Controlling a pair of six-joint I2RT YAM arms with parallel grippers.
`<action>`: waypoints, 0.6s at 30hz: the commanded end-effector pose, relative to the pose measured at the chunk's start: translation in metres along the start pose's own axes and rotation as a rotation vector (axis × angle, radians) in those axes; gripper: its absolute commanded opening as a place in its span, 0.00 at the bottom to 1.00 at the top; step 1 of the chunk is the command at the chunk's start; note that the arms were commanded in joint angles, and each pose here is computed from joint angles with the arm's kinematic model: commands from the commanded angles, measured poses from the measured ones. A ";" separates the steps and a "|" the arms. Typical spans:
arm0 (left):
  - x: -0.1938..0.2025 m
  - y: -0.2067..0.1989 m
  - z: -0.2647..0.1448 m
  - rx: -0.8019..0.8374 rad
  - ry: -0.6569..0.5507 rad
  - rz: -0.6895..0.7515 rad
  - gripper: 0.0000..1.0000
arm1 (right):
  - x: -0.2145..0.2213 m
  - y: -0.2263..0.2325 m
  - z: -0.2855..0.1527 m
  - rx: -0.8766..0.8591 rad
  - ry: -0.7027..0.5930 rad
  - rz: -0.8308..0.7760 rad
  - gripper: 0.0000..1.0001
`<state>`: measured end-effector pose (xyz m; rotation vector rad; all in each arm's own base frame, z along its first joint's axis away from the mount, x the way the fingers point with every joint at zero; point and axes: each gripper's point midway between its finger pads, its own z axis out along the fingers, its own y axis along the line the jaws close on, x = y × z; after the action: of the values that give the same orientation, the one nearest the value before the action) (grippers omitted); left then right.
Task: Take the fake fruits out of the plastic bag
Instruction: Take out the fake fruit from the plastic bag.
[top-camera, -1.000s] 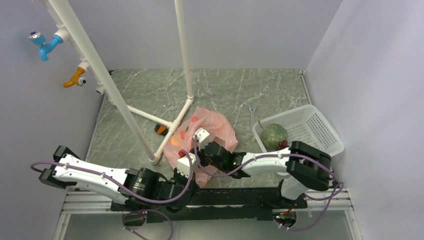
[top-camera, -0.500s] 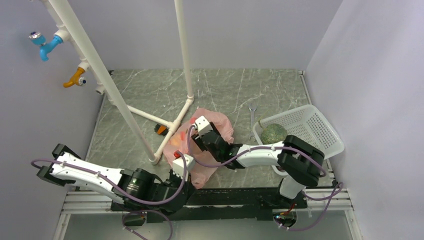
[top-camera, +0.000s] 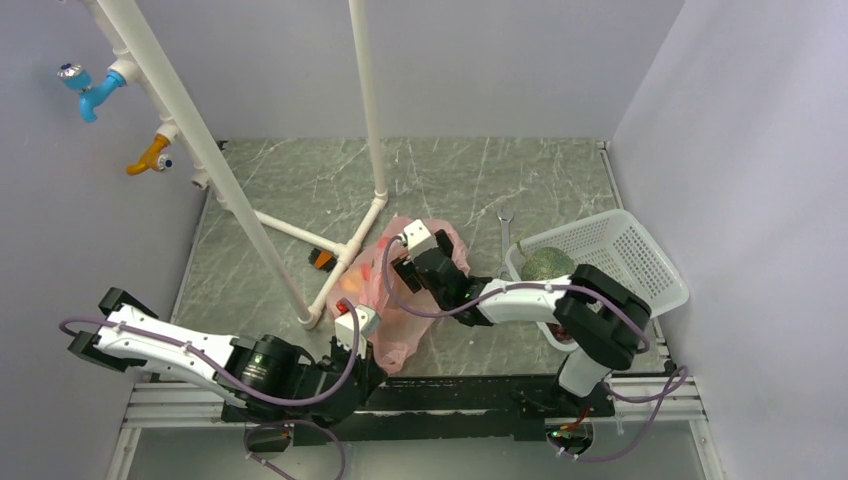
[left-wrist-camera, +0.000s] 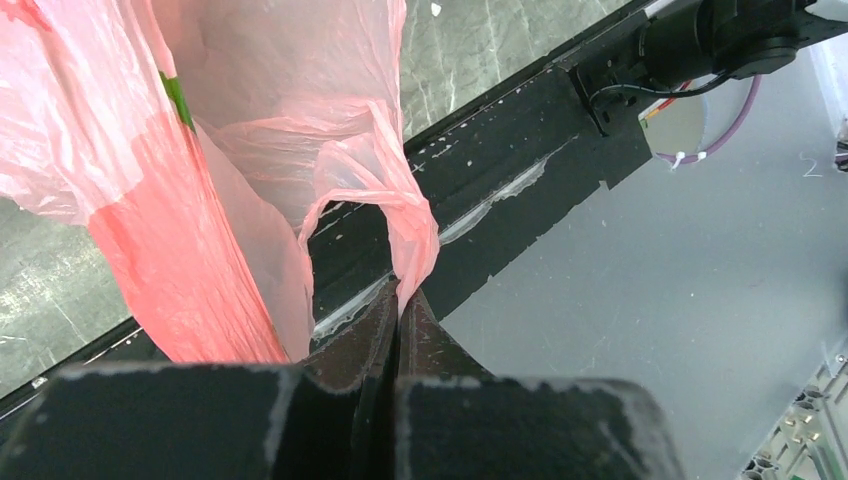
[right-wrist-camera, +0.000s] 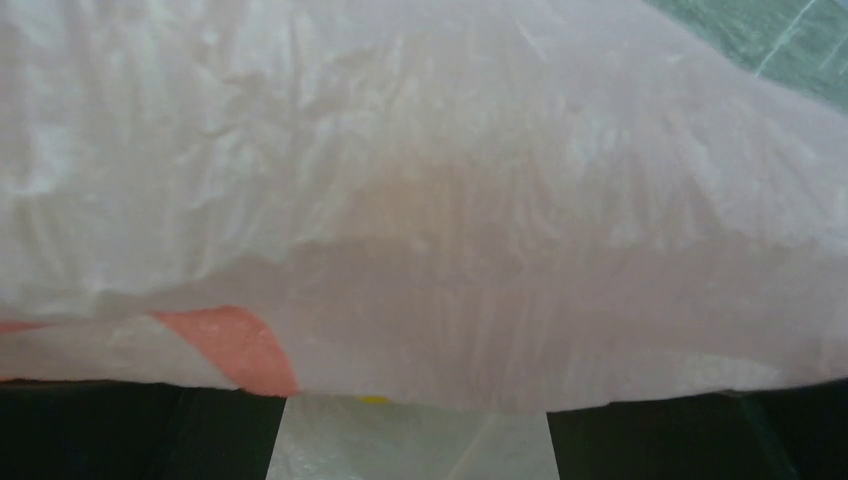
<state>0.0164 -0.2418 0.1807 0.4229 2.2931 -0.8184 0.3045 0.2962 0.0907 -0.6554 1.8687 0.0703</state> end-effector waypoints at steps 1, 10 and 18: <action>0.000 -0.013 0.003 0.025 -0.007 0.006 0.00 | -0.010 -0.006 0.017 0.039 -0.025 -0.033 0.86; 0.009 -0.016 0.009 0.005 0.021 0.021 0.00 | -0.013 0.005 0.054 0.004 -0.027 -0.043 0.85; 0.009 -0.018 0.009 0.018 0.018 0.007 0.00 | -0.013 0.009 0.079 -0.007 -0.017 -0.031 0.56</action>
<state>0.0133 -0.2531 0.1682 0.4654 2.2966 -0.7594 0.3486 0.3297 0.0557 -0.7554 1.8783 0.0365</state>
